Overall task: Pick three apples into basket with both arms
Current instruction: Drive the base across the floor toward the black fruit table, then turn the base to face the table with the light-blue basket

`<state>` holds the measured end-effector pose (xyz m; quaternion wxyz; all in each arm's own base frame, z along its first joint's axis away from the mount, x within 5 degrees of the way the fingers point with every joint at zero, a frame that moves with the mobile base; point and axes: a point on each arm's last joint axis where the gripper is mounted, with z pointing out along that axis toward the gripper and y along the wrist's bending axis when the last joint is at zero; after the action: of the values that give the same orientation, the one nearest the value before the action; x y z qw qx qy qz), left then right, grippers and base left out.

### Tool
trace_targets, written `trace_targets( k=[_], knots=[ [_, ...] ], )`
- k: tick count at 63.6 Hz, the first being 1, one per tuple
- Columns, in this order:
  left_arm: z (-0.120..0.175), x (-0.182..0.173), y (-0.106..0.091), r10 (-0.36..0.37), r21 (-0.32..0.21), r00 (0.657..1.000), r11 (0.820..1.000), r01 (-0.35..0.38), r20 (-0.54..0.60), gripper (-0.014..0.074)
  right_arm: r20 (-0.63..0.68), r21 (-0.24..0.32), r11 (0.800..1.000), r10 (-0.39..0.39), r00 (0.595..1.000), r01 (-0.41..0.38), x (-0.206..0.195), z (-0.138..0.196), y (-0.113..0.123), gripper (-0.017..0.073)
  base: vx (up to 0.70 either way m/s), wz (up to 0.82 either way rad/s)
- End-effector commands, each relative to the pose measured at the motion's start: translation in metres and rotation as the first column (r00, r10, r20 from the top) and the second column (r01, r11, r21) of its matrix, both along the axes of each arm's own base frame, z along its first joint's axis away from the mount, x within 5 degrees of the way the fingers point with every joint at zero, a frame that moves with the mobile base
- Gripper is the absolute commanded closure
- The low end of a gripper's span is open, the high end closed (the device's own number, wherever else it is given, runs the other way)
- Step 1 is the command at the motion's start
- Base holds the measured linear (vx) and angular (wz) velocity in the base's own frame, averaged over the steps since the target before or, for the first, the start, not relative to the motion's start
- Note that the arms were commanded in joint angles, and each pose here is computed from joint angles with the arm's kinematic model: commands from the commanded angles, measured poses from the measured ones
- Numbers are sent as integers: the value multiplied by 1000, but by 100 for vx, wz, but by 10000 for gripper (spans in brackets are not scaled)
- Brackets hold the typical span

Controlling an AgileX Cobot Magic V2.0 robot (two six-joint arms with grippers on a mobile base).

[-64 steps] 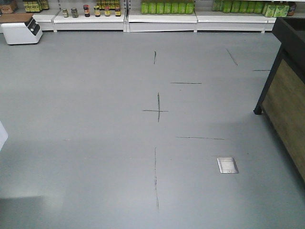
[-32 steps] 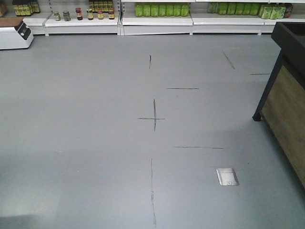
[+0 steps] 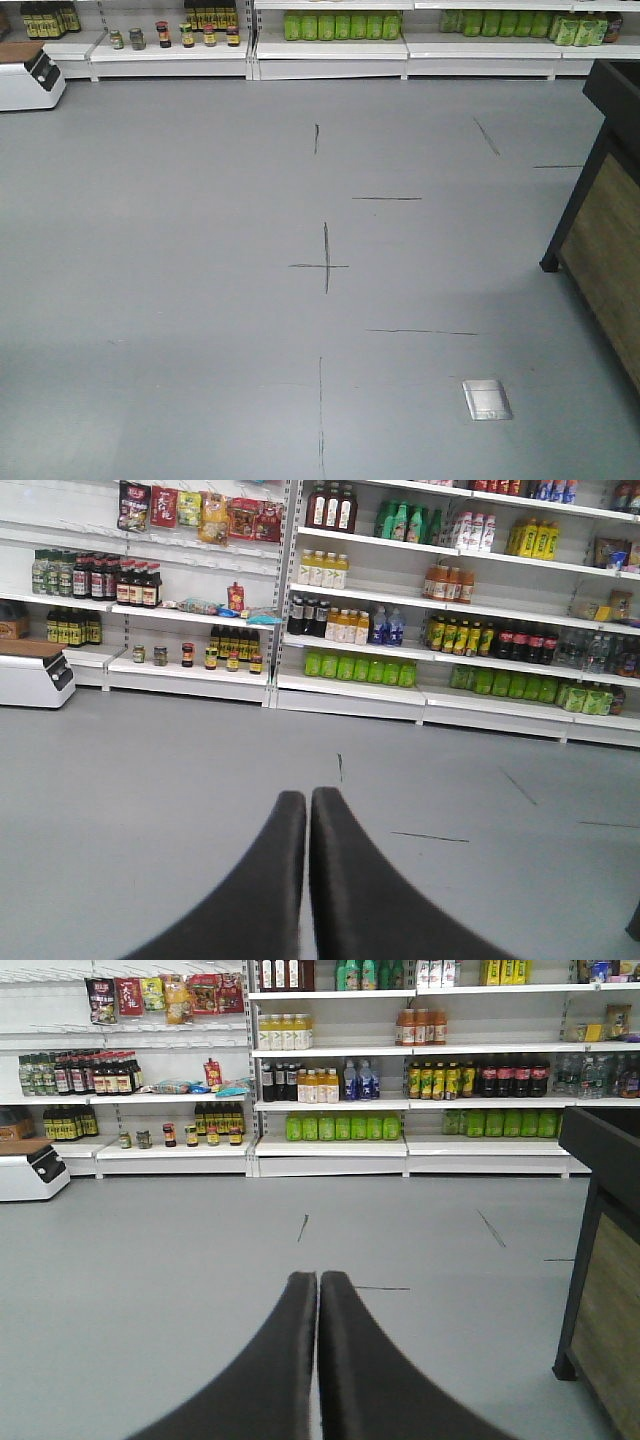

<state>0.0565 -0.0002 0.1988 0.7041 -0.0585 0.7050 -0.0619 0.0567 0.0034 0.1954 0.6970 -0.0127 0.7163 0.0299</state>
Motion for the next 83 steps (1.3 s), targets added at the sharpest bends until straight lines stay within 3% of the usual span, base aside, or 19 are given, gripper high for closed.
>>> trace_targets(
  k=[1, 38, 83],
  knots=[
    [0, 0, 0, -1, -16, 998, 1000, 2, 68, 600, 75, -11, 1000, 0, 997, 0, 0, 3, 0, 568, 17, 4],
    [0, 0, 0, -1, -16, 998, 1000, 2, 68, 600, 75, -11, 1000, 0, 997, 0, 0, 3, 0, 568, 15, -5],
    [0, 0, 0, -1, -16, 998, 1000, 2, 68, 600, 75, -11, 1000, 0, 997, 0, 0, 3, 0, 568, 13, -47]
  ],
)
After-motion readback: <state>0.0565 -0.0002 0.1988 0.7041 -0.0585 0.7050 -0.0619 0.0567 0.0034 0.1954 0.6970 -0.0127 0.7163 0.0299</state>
